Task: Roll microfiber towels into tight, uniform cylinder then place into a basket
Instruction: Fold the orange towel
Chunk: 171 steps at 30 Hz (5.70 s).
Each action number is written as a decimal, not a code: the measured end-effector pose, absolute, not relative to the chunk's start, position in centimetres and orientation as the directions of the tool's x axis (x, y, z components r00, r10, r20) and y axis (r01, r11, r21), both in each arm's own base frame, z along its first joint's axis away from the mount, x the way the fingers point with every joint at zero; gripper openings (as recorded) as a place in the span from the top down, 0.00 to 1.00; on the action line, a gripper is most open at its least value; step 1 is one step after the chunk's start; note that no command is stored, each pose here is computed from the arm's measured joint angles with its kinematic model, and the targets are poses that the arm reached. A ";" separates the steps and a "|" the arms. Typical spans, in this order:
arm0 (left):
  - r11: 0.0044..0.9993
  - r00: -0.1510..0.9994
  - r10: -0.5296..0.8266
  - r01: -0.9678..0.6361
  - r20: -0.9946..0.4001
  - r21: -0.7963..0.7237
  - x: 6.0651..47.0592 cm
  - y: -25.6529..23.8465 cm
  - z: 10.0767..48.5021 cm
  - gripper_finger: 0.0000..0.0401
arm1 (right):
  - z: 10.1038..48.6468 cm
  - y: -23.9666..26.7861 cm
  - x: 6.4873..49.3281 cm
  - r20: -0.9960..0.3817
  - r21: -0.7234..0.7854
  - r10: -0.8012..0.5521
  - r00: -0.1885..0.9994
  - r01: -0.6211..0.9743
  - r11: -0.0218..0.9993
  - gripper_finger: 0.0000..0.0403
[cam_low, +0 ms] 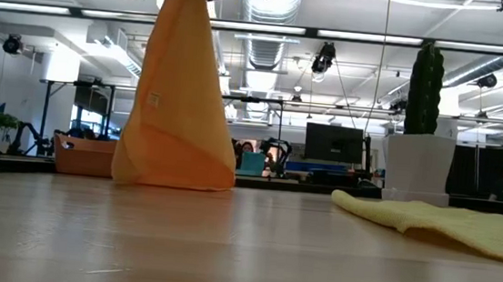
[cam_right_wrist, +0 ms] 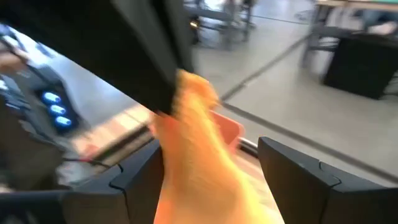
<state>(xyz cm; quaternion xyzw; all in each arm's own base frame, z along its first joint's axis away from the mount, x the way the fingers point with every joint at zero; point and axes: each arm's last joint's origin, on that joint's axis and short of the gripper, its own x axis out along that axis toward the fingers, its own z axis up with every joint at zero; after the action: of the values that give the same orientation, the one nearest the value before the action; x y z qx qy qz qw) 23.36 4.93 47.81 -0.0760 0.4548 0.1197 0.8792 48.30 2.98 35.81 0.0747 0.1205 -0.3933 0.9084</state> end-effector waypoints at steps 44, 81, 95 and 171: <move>0.970 0.586 0.139 -0.243 -0.799 -0.009 21.1 4.8 48.5 1.00 | 37.0 2.8 47.5 -0.305 0.018 -0.747 0.590 0.788 0.615 0.43; 0.971 0.722 0.084 -0.215 -0.687 -0.107 18.5 4.0 51.0 1.00 | 34.9 6.6 47.3 -0.426 -0.133 -0.592 0.684 0.600 0.789 0.43; 0.958 0.948 0.078 -0.157 -0.310 -0.241 16.5 3.7 56.7 1.00 | 33.8 8.1 47.1 -0.445 -0.286 -0.576 0.686 0.500 0.817 0.44; 0.945 0.952 -0.295 0.304 0.082 -0.123 12.0 1.9 61.0 1.00 | 53.7 1.5 33.1 -0.083 0.036 -0.660 0.747 0.664 0.747 0.44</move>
<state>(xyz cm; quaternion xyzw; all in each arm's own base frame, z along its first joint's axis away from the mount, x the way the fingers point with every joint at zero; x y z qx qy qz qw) 11.98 1.88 60.96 -0.0673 -0.0313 -0.1519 0.9856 33.05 1.52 53.66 0.0316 0.0324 -0.3541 0.9341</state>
